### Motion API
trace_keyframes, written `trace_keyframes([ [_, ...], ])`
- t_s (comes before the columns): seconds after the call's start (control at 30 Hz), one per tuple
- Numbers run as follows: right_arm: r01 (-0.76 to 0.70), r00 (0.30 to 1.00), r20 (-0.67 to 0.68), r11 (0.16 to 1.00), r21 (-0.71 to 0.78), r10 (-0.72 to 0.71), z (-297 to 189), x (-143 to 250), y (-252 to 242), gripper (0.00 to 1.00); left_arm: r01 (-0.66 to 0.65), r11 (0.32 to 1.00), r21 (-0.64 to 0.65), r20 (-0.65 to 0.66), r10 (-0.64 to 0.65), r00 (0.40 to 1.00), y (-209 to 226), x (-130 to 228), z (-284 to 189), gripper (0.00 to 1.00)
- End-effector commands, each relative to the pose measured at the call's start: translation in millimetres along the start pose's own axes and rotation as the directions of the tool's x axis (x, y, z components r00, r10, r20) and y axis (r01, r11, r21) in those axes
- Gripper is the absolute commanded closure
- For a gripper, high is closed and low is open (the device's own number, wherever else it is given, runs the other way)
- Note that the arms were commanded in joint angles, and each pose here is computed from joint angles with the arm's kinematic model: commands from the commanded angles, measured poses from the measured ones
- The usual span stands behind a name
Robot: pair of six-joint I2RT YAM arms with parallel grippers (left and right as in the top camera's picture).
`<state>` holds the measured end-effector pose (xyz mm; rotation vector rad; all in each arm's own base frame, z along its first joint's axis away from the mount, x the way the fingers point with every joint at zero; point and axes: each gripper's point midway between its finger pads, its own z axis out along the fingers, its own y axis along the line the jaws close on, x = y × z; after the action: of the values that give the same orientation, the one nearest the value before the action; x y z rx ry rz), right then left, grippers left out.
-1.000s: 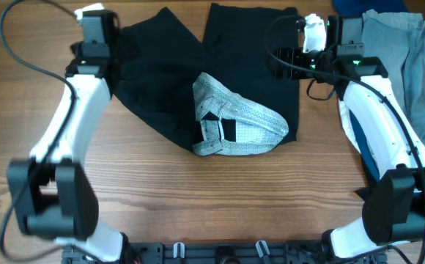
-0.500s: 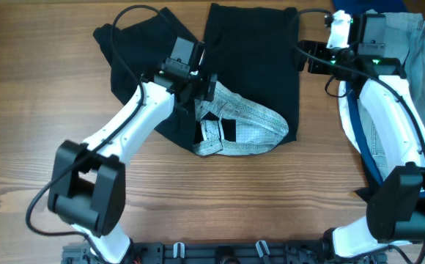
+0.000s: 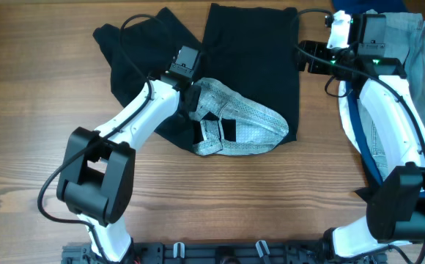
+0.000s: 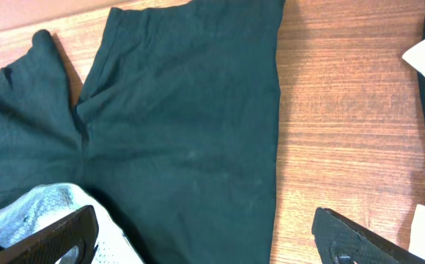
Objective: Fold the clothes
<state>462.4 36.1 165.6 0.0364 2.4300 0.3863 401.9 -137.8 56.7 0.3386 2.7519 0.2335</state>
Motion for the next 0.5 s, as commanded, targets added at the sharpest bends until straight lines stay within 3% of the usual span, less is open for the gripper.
trace_keyframes([
  [0.0,-0.015,0.999,-0.038,1.0,0.013,0.016,4.1,10.1,-2.5,0.09,0.048,0.998,-0.028,-0.054,-0.049,0.997,18.4,15.6,-42.1,0.96],
  [0.1,-0.066,0.974,-0.217,0.998,0.006,0.066,-1.6,54.6,0.2,0.12,0.102,0.995,0.017,-0.112,-0.1,0.989,27.7,42.8,-100.7,0.96],
  [0.23,-0.057,0.881,-0.473,0.997,-0.061,0.022,-21.3,118.7,26.5,0.17,0.19,0.973,0.129,-0.173,-0.166,0.971,16.9,67.1,-135.8,0.96],
  [0.33,-0.018,0.842,-0.539,0.996,-0.093,-0.035,-26.9,137.8,44.2,0.18,0.202,0.958,0.201,-0.262,-0.146,0.954,1.4,84.0,-137.6,0.96],
  [0.4,0.003,0.843,-0.534,0.994,-0.111,-0.062,-24.5,138.2,53.0,0.17,0.237,0.955,0.177,-0.329,-0.17,0.929,0.5,101.3,-132.1,0.96],
  [0.47,-0.004,0.855,-0.516,0.994,-0.108,-0.052,-21.3,133.5,54.6,0.16,0.257,0.957,0.137,-0.4,-0.184,0.898,1.9,123.4,-124.8,0.86],
])
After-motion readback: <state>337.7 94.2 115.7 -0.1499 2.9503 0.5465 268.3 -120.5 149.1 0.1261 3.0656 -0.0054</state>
